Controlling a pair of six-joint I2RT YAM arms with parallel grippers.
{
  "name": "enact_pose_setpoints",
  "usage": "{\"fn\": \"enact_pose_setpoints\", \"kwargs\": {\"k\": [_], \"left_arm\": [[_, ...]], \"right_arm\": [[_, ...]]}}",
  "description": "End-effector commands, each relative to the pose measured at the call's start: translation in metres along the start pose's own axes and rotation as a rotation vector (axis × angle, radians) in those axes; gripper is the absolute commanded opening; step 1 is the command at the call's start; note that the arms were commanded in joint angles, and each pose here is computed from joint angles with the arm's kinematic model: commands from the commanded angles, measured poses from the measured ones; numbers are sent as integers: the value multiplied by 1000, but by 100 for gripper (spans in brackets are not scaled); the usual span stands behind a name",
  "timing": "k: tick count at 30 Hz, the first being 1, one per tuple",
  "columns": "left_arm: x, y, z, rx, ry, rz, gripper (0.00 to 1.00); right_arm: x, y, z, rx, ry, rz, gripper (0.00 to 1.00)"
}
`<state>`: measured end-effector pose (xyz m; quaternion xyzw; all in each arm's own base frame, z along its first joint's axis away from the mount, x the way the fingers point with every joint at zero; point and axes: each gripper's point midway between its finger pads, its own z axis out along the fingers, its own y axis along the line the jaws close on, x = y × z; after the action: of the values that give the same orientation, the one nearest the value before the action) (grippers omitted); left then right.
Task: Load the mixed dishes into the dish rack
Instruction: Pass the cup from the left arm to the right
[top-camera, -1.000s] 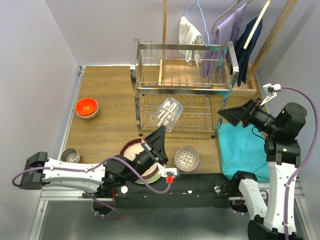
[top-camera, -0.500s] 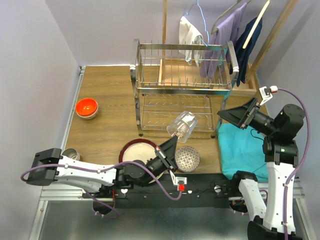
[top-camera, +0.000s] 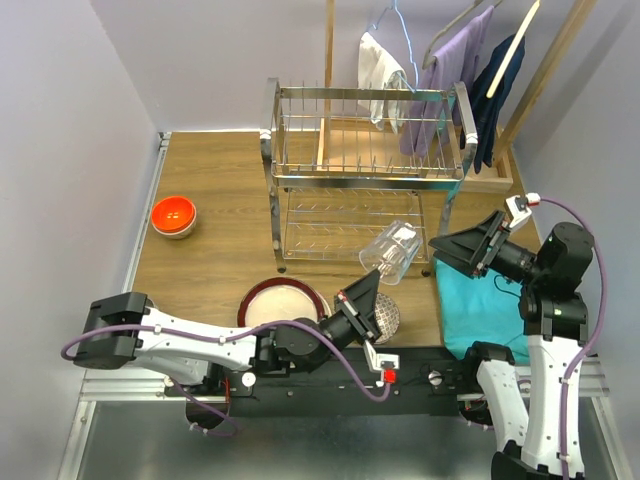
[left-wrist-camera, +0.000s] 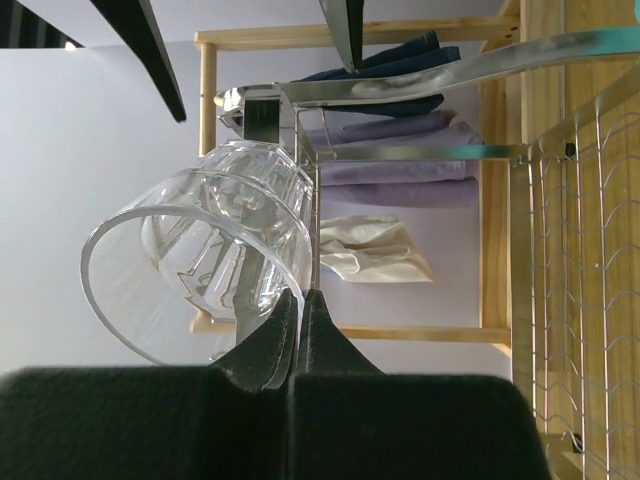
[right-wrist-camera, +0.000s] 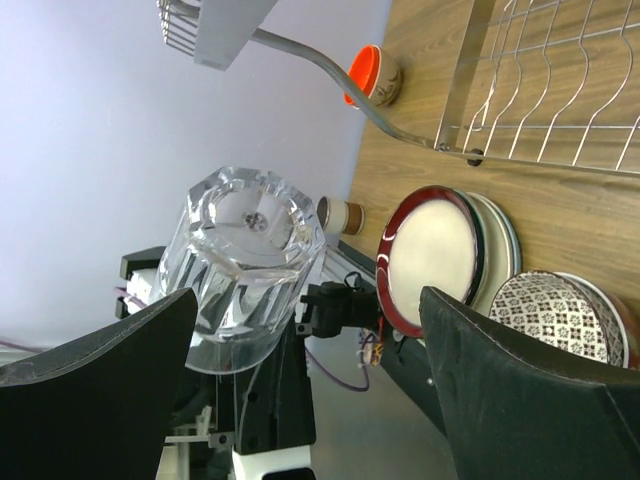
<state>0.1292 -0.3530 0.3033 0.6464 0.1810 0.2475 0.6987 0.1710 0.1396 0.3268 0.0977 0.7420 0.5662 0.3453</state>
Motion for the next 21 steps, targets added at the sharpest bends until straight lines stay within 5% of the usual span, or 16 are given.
{"fn": "enact_pose_setpoints", "kwargs": {"k": [1, 21], "left_arm": [[-17, 16, 12, -20, -38, 10, 0], [-39, 15, 39, 3, -37, 15, 0]], "right_arm": [[-1, 3, 2, -18, 14, 45, 100], [-6, 16, 5, -33, 46, 71, 100]]}}
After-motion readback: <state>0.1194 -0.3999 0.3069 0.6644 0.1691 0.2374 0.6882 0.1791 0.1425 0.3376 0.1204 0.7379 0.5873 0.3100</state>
